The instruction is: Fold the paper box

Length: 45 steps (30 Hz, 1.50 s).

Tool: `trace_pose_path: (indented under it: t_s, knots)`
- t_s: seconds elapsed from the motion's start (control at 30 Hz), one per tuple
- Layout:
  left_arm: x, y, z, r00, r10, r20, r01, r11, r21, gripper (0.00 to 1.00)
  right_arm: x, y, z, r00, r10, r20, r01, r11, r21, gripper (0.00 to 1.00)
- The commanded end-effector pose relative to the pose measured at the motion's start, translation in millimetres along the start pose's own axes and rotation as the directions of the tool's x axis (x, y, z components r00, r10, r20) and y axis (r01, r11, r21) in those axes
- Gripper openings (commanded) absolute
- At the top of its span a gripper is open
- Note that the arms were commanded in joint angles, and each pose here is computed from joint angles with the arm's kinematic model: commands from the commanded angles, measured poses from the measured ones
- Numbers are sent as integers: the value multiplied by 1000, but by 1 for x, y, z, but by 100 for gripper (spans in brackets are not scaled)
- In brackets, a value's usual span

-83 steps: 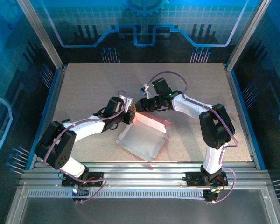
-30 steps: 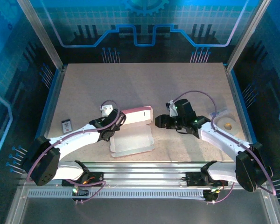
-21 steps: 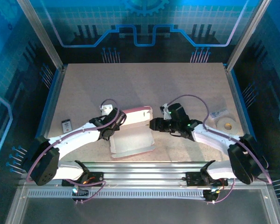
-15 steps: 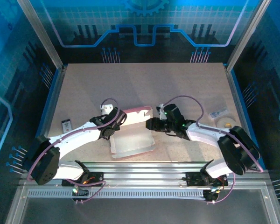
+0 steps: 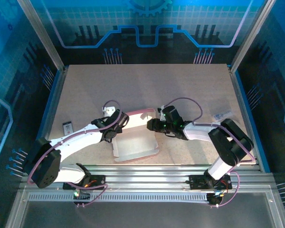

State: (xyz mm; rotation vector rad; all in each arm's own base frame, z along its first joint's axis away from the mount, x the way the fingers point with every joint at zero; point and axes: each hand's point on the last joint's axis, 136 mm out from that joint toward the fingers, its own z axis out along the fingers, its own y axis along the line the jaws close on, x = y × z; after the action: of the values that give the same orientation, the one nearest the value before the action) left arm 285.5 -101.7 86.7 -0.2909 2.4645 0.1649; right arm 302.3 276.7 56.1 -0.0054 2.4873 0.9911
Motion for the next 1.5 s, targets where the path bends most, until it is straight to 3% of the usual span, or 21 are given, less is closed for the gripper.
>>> trace_pose_path:
  t_s: [0.0, 0.73, 1.47]
  knots:
    - [8, 1, -3, 1000, 13, -25, -12, 1000, 13, 12, -20, 0, 2, 998, -5, 59, 4, 1000, 4, 44]
    - [8, -3, -3, 1000, -20, -24, 21, 999, 36, 12, -15, -32, 14, 998, 26, 50, -31, 993, 117, 45]
    - [11, -7, -4, 999, -29, -29, 30, 998, 56, 11, -14, 2, 11, 999, 13, 50, -11, 999, -46, 43]
